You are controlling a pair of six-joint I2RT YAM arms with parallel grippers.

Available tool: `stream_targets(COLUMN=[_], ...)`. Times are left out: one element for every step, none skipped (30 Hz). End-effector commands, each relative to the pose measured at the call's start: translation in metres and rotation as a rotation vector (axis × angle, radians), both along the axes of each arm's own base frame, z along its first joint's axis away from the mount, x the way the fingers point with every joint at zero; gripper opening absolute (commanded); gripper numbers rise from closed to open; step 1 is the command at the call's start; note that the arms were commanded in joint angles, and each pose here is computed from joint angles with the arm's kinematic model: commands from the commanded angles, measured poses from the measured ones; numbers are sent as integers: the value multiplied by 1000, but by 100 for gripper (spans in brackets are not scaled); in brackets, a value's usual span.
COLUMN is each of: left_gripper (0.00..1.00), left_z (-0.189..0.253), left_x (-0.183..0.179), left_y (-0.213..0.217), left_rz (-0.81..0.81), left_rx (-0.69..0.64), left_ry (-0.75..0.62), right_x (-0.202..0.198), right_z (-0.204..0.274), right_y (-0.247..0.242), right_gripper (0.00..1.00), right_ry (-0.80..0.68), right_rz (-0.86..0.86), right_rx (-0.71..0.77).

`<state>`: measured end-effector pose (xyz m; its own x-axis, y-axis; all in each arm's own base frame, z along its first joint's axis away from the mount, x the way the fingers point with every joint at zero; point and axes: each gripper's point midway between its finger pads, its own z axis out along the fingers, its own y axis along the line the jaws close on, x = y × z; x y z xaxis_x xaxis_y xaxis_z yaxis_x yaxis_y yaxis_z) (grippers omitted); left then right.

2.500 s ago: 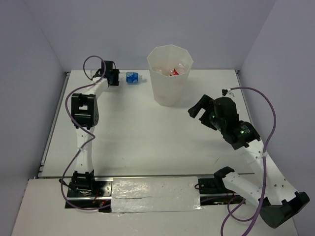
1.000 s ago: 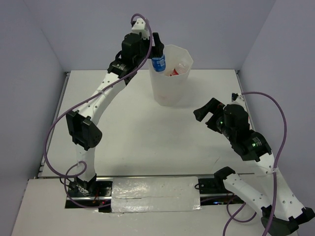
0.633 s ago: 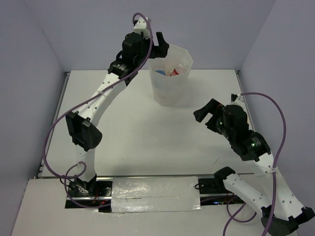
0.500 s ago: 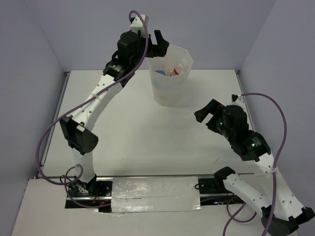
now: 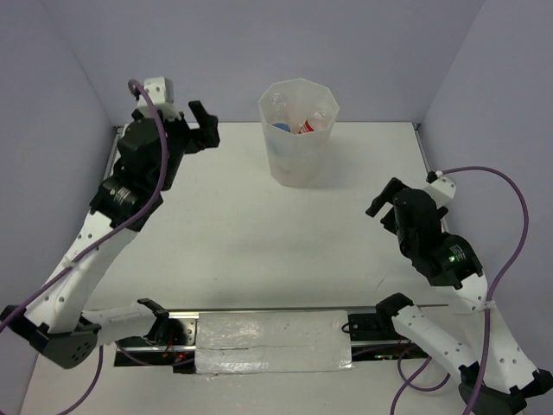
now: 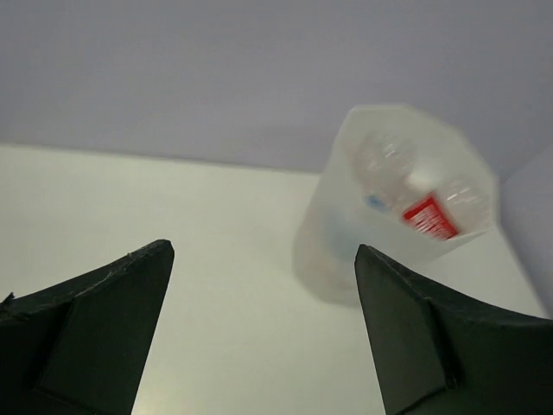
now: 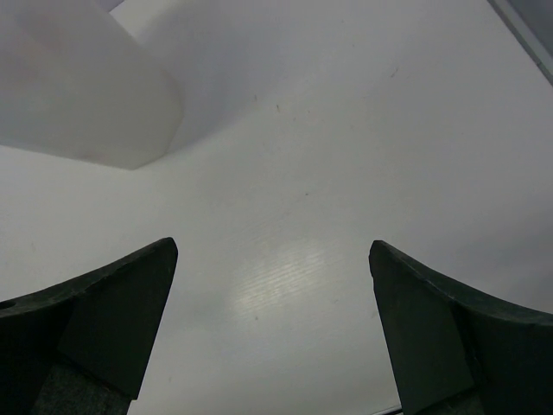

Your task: Put the plastic bottles in the bin

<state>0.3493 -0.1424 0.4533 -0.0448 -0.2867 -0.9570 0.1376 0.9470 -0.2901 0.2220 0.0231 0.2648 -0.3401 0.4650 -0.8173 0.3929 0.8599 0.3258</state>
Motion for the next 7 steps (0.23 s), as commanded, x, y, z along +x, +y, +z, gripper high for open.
stream_targets(left_gripper=[100, 100, 99, 100, 99, 99, 100], left_z=[-62, -56, -59, -65, -66, -71, -70], left_x=[-14, -27, -32, -40, -43, -46, -50], left_y=[44, 60, 66, 73, 78, 80, 82], left_rz=[187, 231, 251, 267, 283, 285, 286], left_rx=[93, 76, 73, 73, 75, 76, 67], left_ry=[127, 99, 97, 95, 94, 100, 96], right_x=[-1, 1, 2, 2, 4, 5, 6], right_z=[-2, -5, -6, -8, -9, -9, -9], right_y=[-10, -8, -7, -6, -5, -2, 0], right_gripper=[100, 100, 99, 99, 99, 99, 100], right_ry=[-11, -7, -4, -1, -1, 0, -2], right_rz=[-36, -34, -33, -33, -28, -14, -10], right_rx=[-43, -40, -34, -33, -31, -24, -21])
